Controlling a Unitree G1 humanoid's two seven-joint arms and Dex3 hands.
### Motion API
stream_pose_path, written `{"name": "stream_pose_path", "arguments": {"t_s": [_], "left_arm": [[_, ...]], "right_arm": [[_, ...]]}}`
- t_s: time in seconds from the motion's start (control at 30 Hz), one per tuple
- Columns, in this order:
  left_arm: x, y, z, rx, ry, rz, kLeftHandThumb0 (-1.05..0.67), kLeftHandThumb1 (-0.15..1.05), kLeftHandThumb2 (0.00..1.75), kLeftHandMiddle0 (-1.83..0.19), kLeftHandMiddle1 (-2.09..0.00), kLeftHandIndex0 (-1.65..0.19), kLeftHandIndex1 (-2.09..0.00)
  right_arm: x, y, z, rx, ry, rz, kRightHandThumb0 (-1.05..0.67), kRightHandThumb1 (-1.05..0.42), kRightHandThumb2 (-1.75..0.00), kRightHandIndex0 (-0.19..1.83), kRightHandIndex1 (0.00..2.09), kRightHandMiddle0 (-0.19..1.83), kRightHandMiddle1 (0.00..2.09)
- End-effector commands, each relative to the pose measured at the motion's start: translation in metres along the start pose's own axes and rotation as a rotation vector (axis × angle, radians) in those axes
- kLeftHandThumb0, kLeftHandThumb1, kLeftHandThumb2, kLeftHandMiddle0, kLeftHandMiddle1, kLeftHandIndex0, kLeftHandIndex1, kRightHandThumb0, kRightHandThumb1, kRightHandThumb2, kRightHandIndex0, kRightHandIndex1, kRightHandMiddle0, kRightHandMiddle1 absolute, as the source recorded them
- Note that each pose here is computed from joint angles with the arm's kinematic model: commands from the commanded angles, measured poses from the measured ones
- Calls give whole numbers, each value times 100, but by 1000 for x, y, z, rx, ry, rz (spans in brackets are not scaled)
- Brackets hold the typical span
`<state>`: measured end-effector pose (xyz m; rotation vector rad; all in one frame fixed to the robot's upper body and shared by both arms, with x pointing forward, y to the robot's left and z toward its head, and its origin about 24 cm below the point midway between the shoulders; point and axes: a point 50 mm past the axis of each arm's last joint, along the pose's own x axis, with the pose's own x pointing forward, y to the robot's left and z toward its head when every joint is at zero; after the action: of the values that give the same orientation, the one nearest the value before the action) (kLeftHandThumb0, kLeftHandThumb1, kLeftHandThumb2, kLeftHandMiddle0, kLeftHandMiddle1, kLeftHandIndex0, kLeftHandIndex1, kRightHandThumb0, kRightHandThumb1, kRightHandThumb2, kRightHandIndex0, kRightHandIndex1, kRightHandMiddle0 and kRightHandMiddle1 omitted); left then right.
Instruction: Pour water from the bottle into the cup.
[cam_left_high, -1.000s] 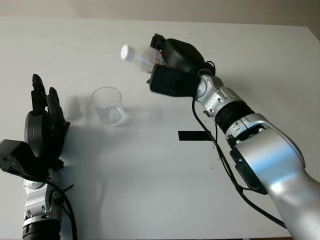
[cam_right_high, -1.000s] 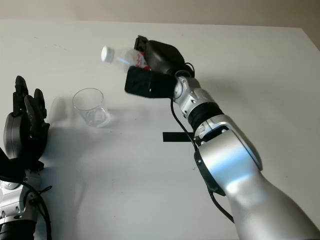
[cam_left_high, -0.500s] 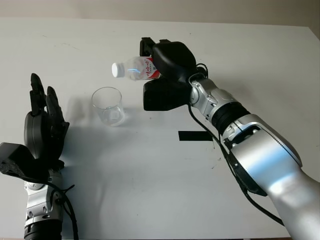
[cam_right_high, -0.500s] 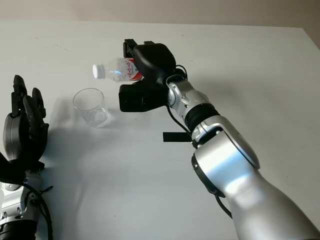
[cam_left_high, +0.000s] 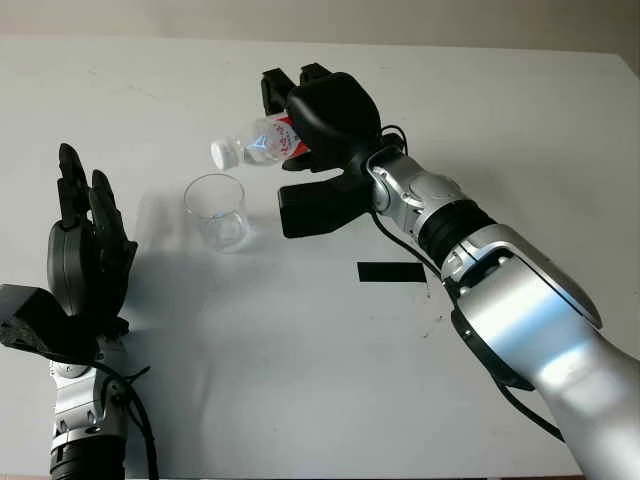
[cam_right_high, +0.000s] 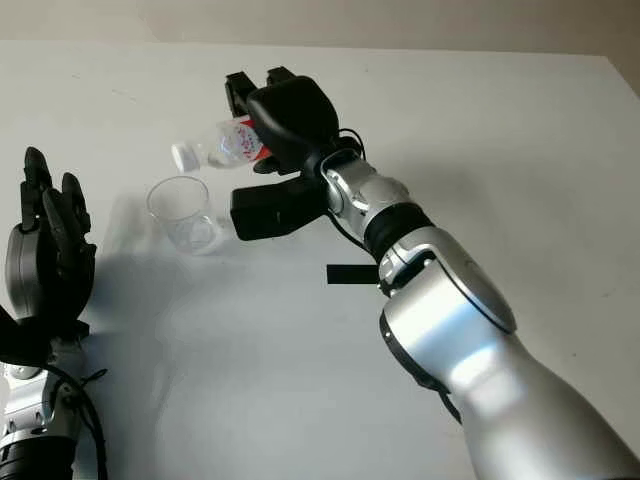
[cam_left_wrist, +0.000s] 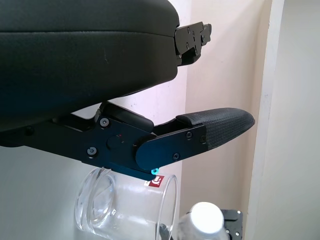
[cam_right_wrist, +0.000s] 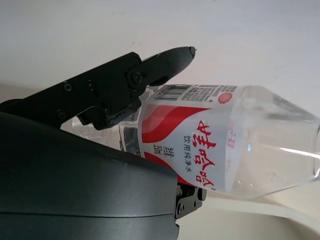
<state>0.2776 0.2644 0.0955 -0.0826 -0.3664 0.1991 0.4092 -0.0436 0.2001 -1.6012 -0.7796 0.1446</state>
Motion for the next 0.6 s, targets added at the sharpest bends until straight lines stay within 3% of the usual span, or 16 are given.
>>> {"name": "stream_pose_path", "arguments": {"t_s": [0.0, 0.1, 0.43, 0.57], "left_arm": [[-8, -2, -12, -15, 40, 11, -75, 105, 68, 17, -5, 19, 0], [-8, -2, -12, -21, 41, 10, -76, 105, 68, 17, -5, 19, 0], [-8, -4, -14, -19, 47, 16, -77, 105, 66, 15, -6, 19, 0], [-8, -4, -14, -24, 47, 17, -77, 105, 66, 14, -6, 19, -1]], "right_arm": [[10, -17, 3, -82, -34, -68, -30, -101, -8, 96, 209, 30, 206], [11, -19, 5, -160, -61, -99, -33, -99, -6, 98, 209, 27, 198], [12, -22, 9, -304, -130, -141, -32, -100, -6, 110, 209, 57, 209], [13, -23, 10, -309, -135, -152, -33, -101, -6, 111, 209, 59, 209]]}}
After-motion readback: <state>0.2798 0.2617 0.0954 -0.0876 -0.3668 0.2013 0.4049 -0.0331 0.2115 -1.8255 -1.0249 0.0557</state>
